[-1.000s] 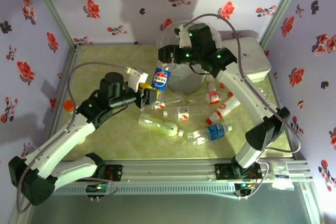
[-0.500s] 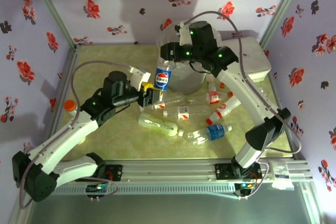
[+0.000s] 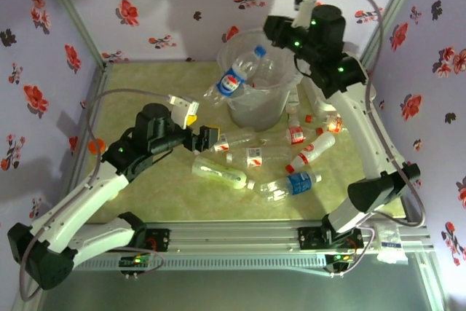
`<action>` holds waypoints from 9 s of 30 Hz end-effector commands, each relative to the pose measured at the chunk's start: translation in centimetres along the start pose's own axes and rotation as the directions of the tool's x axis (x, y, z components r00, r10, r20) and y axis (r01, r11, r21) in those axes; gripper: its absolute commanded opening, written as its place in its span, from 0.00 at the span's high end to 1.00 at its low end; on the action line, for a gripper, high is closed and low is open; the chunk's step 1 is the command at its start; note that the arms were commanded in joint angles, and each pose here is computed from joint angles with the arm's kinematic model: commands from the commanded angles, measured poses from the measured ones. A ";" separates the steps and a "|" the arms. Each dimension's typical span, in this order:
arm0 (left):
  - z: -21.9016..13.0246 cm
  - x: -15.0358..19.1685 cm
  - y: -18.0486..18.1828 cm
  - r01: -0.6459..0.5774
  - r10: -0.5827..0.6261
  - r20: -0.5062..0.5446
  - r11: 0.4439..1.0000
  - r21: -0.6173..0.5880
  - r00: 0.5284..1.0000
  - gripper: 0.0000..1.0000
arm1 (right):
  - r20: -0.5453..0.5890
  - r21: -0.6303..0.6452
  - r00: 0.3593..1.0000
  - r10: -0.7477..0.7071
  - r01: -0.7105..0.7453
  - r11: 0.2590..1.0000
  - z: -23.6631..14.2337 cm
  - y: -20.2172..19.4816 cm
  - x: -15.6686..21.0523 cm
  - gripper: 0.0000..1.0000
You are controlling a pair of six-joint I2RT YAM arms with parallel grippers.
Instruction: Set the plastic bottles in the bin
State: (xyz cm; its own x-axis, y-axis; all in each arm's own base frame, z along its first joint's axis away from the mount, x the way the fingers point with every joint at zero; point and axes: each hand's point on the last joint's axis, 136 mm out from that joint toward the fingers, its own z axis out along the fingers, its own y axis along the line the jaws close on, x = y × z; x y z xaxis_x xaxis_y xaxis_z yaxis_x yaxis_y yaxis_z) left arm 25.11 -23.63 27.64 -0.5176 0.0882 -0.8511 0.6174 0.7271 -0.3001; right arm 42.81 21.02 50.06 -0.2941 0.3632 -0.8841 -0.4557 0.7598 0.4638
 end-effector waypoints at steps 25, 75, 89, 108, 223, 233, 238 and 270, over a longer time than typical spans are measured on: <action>0.0 -1.4 22.6 0.304 -0.314 0.086 0.756 -0.579 0.946 0.00 | -0.232 0.153 0.965 0.126 -0.092 0.984 -3.3 -7.4 11.6 0.36; 15.0 4.5 36.8 -0.101 -0.202 -0.619 0.903 -0.418 0.759 0.00 | -0.333 0.428 0.922 0.197 -0.038 0.903 -18.0 -11.4 20.1 0.17; 14.3 8.2 34.8 -0.085 -0.252 -0.650 0.894 -0.440 0.717 0.19 | -0.315 0.379 0.928 0.198 -0.069 0.923 -18.3 -9.7 18.7 0.14; 6.5 -2.5 9.9 0.091 -0.109 -0.142 0.987 -0.131 0.984 0.70 | -0.329 0.067 0.938 -0.107 0.137 0.988 -10.2 3.3 14.9 0.01; 13.5 12.9 4.8 -0.366 0.378 -0.610 0.918 0.151 0.697 0.07 | -0.297 0.298 0.955 0.015 0.078 0.952 -9.0 -8.4 10.8 0.10; 14.9 15.3 5.5 -0.354 0.378 -0.655 0.918 0.176 0.654 0.22 | -0.329 0.389 0.925 0.189 -0.050 0.920 -16.8 -10.3 18.6 0.11; 14.7 15.2 5.5 -0.356 0.377 -0.650 0.919 0.172 0.660 0.35 | -0.275 0.438 0.934 0.226 -0.087 0.895 -19.0 -11.3 19.7 0.11; 7.9 3.4 0.3 -0.193 0.199 -0.166 0.980 0.053 0.966 0.48 | -0.252 0.147 0.841 0.479 -0.456 0.878 -6.9 -5.0 26.7 0.03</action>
State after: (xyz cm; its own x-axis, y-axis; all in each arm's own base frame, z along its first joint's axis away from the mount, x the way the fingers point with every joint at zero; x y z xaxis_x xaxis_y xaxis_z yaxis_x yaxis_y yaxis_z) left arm 28.11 -27.21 19.60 -0.4738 0.4453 -0.7597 0.7474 0.6596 -0.0795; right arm 30.10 22.05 22.98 -0.7309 0.4626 -0.5018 -0.1259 0.6313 0.7652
